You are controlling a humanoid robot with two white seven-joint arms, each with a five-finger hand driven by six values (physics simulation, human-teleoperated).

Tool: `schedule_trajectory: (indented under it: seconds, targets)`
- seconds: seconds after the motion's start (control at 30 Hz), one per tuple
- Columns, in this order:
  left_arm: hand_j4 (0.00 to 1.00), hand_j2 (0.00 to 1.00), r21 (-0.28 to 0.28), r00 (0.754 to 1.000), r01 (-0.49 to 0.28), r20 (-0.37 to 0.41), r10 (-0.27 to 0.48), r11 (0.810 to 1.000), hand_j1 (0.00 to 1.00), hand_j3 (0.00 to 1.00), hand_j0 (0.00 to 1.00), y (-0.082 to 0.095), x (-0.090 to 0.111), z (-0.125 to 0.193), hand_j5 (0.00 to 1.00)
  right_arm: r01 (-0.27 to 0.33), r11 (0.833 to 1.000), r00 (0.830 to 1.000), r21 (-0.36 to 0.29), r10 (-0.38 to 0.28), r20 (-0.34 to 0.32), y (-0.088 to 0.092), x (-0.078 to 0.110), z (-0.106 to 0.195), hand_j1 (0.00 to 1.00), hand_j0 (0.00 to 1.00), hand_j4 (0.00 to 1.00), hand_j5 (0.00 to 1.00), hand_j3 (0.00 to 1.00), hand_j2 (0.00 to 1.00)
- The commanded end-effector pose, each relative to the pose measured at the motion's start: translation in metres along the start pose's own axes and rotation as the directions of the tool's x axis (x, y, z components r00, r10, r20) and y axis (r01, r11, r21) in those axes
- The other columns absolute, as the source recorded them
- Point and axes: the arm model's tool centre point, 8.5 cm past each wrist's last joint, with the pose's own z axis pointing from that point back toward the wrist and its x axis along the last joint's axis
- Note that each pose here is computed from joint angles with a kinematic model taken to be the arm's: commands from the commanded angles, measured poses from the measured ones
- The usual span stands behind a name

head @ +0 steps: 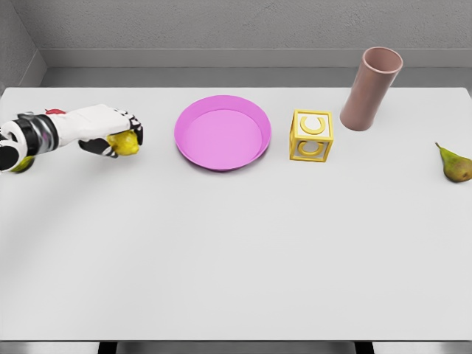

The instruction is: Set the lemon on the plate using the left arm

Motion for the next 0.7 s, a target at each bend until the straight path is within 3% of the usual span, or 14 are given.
schedule_trajectory:
  seconds: [0.0,0.67]
  targets:
    - [0.37,0.37,0.010,1.000,-0.004,0.008,0.004,1.000,0.37,0.37,0.37,0.003,0.003,-0.003,0.37,0.001,1.000,1.000,0.000,-0.001,0.000,0.000,0.000,0.000,1.00,1.00,1.00,1.00,1.00,1.00]
    - [0.36,0.36,0.082,0.997,-0.010,0.081,0.004,0.997,0.36,0.36,0.36,0.037,0.032,-0.036,0.36,0.001,1.000,1.000,0.000,-0.001,0.000,0.000,0.000,0.000,1.00,1.00,1.00,1.00,1.00,1.00]
